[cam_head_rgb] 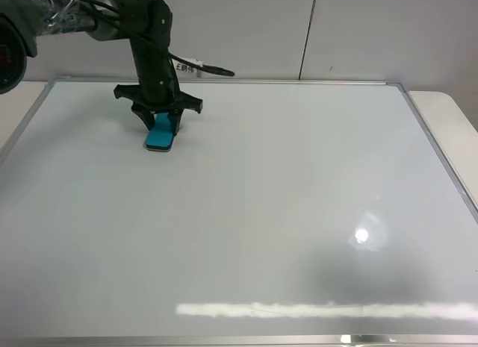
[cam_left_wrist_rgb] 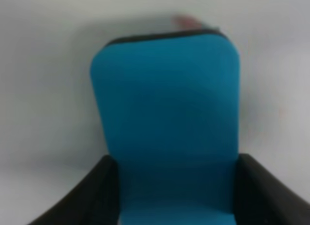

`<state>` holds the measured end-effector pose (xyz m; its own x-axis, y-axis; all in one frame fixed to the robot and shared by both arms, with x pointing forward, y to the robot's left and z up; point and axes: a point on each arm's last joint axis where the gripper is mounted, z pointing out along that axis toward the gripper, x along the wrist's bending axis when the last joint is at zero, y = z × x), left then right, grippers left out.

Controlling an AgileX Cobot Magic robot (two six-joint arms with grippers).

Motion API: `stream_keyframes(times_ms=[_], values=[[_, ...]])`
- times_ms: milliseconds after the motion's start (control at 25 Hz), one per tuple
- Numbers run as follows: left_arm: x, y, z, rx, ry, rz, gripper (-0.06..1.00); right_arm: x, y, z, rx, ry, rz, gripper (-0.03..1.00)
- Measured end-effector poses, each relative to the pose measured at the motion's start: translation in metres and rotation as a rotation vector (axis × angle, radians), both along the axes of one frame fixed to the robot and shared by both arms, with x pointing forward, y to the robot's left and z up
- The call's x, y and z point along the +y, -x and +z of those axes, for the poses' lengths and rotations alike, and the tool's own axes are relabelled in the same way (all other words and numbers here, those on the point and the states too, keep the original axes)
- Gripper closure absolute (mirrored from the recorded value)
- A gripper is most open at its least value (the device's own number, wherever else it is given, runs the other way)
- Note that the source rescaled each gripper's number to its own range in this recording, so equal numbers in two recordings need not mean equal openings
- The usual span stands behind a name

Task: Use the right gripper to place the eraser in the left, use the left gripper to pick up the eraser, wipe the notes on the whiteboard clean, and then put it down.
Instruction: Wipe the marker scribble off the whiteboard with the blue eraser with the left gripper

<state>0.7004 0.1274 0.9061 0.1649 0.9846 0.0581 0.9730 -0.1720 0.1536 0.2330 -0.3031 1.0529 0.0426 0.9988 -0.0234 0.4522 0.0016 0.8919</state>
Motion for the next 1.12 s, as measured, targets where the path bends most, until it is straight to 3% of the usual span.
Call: stream_keyframes(times_ms=[240,480,720,1120], values=[[-0.056,0.022,-0.001,0.002,0.012,-0.115,0.90,0.000,0.000,0.000,0.000,0.000,0.000,-0.03],[-0.065,0.027,-0.002,0.018,0.041,-0.127,0.90,0.000,0.000,0.000,0.000,0.000,0.000,-0.03],[-0.039,0.009,0.000,0.013,0.083,-0.075,0.90,0.000,0.000,0.000,0.000,0.000,0.000,-0.03],[0.062,-0.047,0.000,-0.021,0.091,0.105,0.90,0.000,0.000,0.000,0.000,0.000,0.000,-0.03]])
